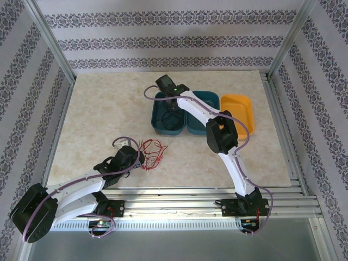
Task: Untangle the cables
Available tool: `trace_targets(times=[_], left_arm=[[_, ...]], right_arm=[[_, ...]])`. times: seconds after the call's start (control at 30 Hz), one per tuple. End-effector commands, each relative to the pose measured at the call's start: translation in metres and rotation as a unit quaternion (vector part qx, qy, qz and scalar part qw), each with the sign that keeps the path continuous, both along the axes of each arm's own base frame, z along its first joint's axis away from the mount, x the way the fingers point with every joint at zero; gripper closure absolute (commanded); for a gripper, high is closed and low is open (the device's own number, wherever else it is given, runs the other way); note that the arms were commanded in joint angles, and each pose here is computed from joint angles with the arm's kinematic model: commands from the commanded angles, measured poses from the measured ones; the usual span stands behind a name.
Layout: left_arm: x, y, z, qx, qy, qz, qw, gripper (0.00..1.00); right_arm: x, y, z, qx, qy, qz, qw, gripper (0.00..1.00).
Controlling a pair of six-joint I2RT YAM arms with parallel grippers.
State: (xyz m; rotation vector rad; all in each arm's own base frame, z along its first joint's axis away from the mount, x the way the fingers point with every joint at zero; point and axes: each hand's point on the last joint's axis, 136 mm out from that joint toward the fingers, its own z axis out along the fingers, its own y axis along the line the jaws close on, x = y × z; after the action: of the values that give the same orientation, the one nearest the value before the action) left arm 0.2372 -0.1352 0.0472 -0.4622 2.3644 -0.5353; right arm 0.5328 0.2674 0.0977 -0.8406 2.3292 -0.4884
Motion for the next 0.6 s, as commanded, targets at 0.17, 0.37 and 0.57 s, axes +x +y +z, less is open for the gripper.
trace_targets(times=[0.17,0.37,0.57], left_arm=[[-0.004,0.014,-0.005,0.012,0.009,0.021,1.0,0.64],[-0.003,0.014,-0.004,0.01,0.008,0.021,1.0,0.64],[-0.002,0.012,-0.003,0.007,0.007,0.019,1.0,0.64]], right_arm=[[0.006,0.004,0.008,-0.05,-0.026,0.019,0.998,0.95],[-0.003,0.01,0.016,-0.05,-0.028,0.026,0.998,0.75],[-0.015,0.015,0.034,-0.044,-0.037,0.033,0.998,0.61]])
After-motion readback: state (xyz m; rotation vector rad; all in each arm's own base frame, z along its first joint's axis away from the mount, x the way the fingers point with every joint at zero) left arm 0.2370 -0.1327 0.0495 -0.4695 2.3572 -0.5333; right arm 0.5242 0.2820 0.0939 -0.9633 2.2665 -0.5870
